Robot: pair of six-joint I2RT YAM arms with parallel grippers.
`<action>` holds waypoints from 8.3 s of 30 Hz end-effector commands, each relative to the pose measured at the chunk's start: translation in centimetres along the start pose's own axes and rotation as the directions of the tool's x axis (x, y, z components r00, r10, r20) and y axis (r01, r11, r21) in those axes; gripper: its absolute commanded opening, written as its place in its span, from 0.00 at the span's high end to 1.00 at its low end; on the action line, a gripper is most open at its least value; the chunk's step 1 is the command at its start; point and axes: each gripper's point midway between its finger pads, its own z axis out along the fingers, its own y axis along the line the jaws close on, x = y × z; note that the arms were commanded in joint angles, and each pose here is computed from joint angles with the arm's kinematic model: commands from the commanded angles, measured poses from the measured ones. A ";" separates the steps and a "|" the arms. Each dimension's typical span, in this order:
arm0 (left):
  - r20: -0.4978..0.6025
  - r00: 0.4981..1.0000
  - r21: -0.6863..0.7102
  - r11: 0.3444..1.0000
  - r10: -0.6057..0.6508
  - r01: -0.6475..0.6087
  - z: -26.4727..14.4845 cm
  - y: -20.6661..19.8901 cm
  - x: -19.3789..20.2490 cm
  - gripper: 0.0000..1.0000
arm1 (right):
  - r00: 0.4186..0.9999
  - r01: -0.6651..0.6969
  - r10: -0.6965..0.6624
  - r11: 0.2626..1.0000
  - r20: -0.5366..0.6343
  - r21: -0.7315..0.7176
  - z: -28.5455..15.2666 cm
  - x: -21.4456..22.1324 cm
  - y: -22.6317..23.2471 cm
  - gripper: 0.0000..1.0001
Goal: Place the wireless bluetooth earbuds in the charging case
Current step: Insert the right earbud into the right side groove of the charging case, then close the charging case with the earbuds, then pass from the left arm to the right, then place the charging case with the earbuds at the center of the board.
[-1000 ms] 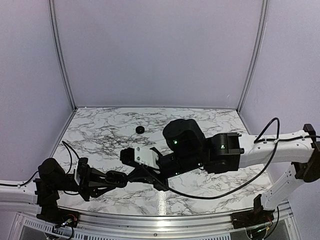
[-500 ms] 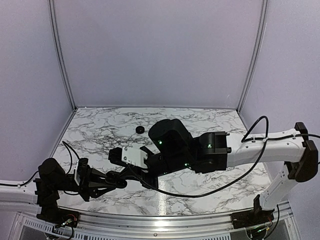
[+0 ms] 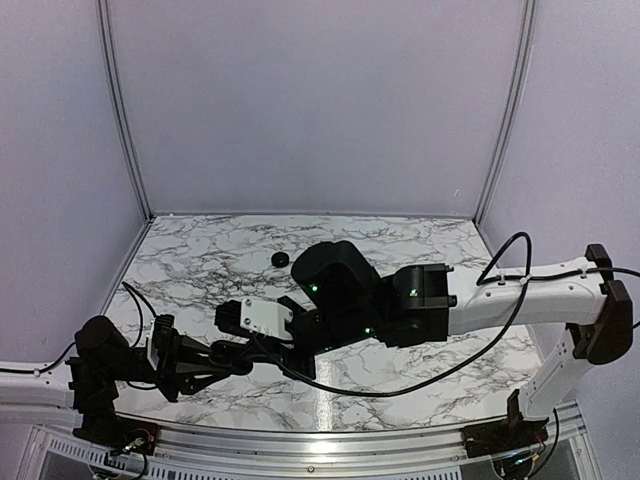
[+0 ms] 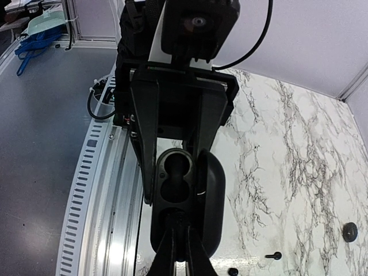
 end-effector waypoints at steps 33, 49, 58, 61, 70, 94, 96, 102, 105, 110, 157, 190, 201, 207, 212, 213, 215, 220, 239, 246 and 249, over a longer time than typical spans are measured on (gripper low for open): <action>0.089 0.995 -0.020 0.999 0.048 -0.046 -0.3 0.0 -2.4 1.00 | 0.998 -0.053 0.054 0.998 0.019 -0.017 -0.3 -0.9 0.3 0.70; 0.065 0.997 -0.021 0.999 0.030 -0.029 0.0 0.3 -1.8 1.00 | 0.998 -0.039 0.037 0.999 0.058 0.036 -1.8 -2.2 -1.1 0.75; 0.081 0.996 -0.024 0.999 0.032 -0.030 -0.2 0.2 -2.2 1.00 | 0.999 -0.043 0.042 0.999 0.029 0.033 -0.8 -1.1 -1.2 0.85; 0.080 0.996 -0.027 0.999 0.029 -0.027 -0.1 0.3 -2.2 1.00 | 0.999 -0.046 0.046 0.999 0.017 0.017 -0.3 -0.5 -0.9 0.87; 0.079 0.997 -0.033 0.999 0.020 -0.017 -0.1 0.4 -2.1 1.00 | 0.999 -0.049 0.049 0.999 -0.008 0.004 0.5 0.3 -0.7 0.91; 0.073 0.997 -0.051 0.999 -0.002 0.006 0.1 0.9 -2.0 1.00 | 0.992 -0.075 0.079 0.996 0.099 -0.041 -2.4 -2.2 -2.5 0.24; 0.075 0.997 -0.059 0.998 -0.007 0.011 0.1 1.1 -2.1 1.00 | 0.992 -0.072 0.076 0.996 0.097 -0.053 -2.1 -2.1 -2.3 0.27; 0.090 0.995 -0.122 0.991 -0.044 0.055 0.1 2.3 -2.4 1.00 | 0.999 -0.016 0.017 1.000 0.051 -0.012 -0.8 -1.0 -1.9 0.30; 0.100 0.991 -0.162 0.981 -0.094 0.109 0.3 3.2 -2.5 1.00 | 0.999 0.045 -0.046 0.992 0.008 0.118 -0.4 -0.4 -2.5 0.27; 0.120 0.973 -0.217 0.951 -0.198 0.220 0.9 4.8 -2.8 1.00 | 0.997 0.082 -0.078 0.950 -0.025 0.300 -0.9 -0.1 -4.5 0.15; 0.094 0.851 -0.206 0.827 -0.516 0.524 5.1 7.1 -2.0 1.00 | 0.938 0.304 -0.142 0.776 -0.317 0.553 0.1 3.5 -9.2 0.59; -0.315 0.814 -0.825 0.564 -0.488 0.020 1.8 30.0 3.4 0.01 | 0.697 -0.563 0.717 0.532 0.017 0.633 -10.4 27.5 -23.8 0.74; -0.403 0.680 -0.795 0.602 -0.612 0.071 4.1 37.3 8.3 0.01 | 0.606 -0.582 0.796 0.435 0.009 0.687 -12.0 33.3 -25.3 0.73; -0.439 0.641 -0.801 0.597 -0.629 0.038 4.6 39.9 11.0 0.07 | 0.587 -0.575 0.810 0.433 -0.018 0.694 -11.2 34.8 -25.4 0.72; -0.457 0.607 -0.820 0.573 -0.650 -0.004 4.3 41.5 13.3 0.11 | 0.584 -0.565 0.811 0.441 -0.039 0.697 -11.0 35.4 -25.3 0.71; -0.459 0.600 -0.822 0.569 -0.655 -0.007 4.2 41.8 13.8 0.11 | 0.583 -0.563 0.811 0.442 -0.044 0.698 -10.9 35.5 -25.2 0.70; -0.461 0.591 -0.825 0.566 -0.662 -0.009 4.2 42.2 14.5 0.12 | 0.580 -0.564 0.813 0.442 -0.047 0.698 -10.9 35.5 -25.2 0.70; -0.453 0.586 -0.836 0.549 -0.672 -0.017 4.3 43.6 15.2 0.15 | 0.574 -0.562 0.816 0.446 -0.060 0.696 -10.8 35.7 -25.2 0.68; -0.464 0.547 -0.841 0.540 -0.696 -0.026 4.5 45.3 17.4 0.26 | 0.574 -0.562 0.817 0.447 -0.062 0.696 -10.8 35.8 -25.0 0.44; -0.463 0.539 -0.837 0.547 -0.703 -0.006 4.8 45.3 17.9 0.30 | 0.589 -0.556 0.807 0.444 -0.044 0.703 -11.4 34.9 -25.4 0.36; -0.463 0.537 -0.835 0.550 -0.705 0.002 4.9 45.2 18.1 0.33 | 0.610 -0.558 0.792 0.448 -0.020 0.699 -12.0 33.7 -25.7 0.33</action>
